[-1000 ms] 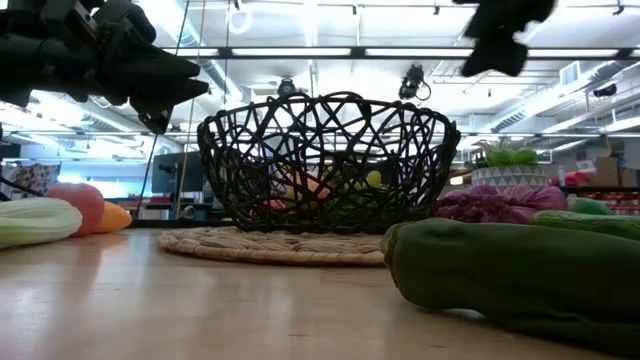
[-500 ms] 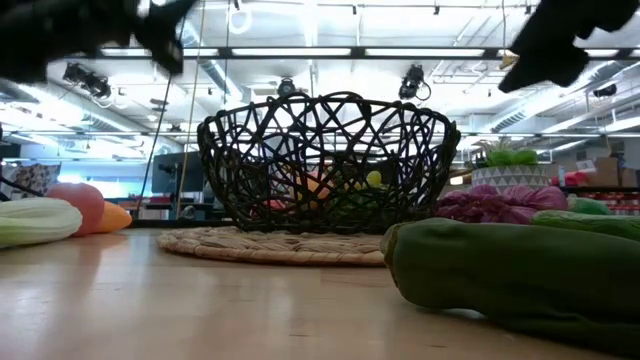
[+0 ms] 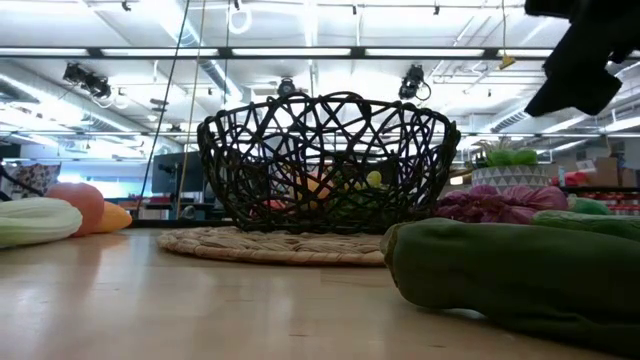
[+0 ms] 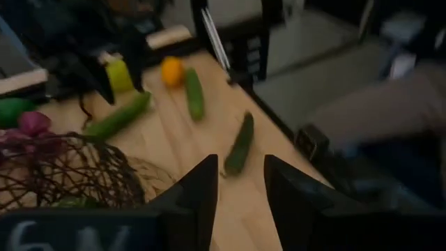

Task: Build produce basket
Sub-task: Put the red chili pepper into the black basket

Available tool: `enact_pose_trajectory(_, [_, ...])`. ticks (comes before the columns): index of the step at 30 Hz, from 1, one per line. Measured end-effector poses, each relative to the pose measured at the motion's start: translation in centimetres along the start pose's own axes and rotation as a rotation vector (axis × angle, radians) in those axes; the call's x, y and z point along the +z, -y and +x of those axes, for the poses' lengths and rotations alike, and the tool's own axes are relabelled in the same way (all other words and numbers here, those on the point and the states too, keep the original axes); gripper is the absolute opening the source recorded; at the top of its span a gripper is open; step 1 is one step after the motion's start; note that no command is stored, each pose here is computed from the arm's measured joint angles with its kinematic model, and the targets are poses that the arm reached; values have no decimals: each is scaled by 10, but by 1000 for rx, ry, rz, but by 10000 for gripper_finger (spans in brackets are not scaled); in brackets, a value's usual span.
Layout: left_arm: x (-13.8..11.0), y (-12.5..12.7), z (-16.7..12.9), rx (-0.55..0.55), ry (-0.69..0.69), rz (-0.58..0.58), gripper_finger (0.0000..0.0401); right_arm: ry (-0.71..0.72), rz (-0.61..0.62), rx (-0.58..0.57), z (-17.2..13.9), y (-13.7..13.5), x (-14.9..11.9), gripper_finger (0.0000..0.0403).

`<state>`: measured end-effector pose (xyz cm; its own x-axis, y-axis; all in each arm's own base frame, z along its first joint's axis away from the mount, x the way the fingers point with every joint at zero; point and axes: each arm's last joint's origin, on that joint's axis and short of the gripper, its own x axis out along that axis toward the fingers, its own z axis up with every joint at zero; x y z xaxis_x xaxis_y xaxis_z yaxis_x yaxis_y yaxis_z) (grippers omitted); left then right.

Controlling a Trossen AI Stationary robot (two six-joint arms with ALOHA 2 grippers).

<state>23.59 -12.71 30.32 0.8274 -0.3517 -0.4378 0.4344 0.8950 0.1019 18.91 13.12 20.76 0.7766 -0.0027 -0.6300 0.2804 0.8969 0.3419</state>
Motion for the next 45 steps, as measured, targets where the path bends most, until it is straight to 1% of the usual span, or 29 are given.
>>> enact_pose_trajectory(2, [2, 11, 18, -23, -53, 50, 142, 0, -4, 1, 0, 0, 0, 238])
enact_pose_trajectory(4, [-2, 22, 35, -37, -114, 76, 161, 0, -10, 0, 0, 0, 0, 238])
enact_pose_trajectory(8, [-12, 38, 65, -56, -217, 97, 217, -5, -24, 7, 0, 0, 0, 238])
enact_pose_trajectory(11, [-17, 43, 79, -57, -295, 55, 263, -14, -34, 16, 0, -1, 0, 238])
enact_pose_trajectory(14, [-20, 50, 87, -82, -346, -22, 304, -19, -45, 20, 0, -1, 0, 238])
enact_pose_trajectory(16, [-22, 58, 91, -99, -367, -67, 326, -20, -51, 21, 0, -1, -1, 238])
enact_pose_trajectory(19, [-28, 75, 97, -132, -398, -91, 348, -22, -58, 21, 0, -1, -1, 238])
enact_pose_trajectory(24, [-43, 98, 108, -152, -462, -120, 353, -13, -69, 10, 0, 0, 0, 238])
enact_pose_trajectory(26, [-52, 104, 113, -154, -495, -109, 353, -5, -77, 3, 0, 0, 0, 238])
enact_pose_trajectory(32, [-79, 110, 130, -117, -610, -71, 353, 1, -77, 1, 0, 0, 0, 238])
enact_pose_trajectory(35, [-89, 111, 138, -110, -642, -64, 349, 4, -75, 4, 0, 0, 0, 238])
enact_pose_trajectory(40, [-100, 114, 143, -113, -680, -55, 322, 4, -74, 4, 0, 0, 0, 238])
enact_pose_trajectory(45, [-99, 115, 143, -117, -678, -55, 265, 12, -74, -3, 0, 0, 1, 238])
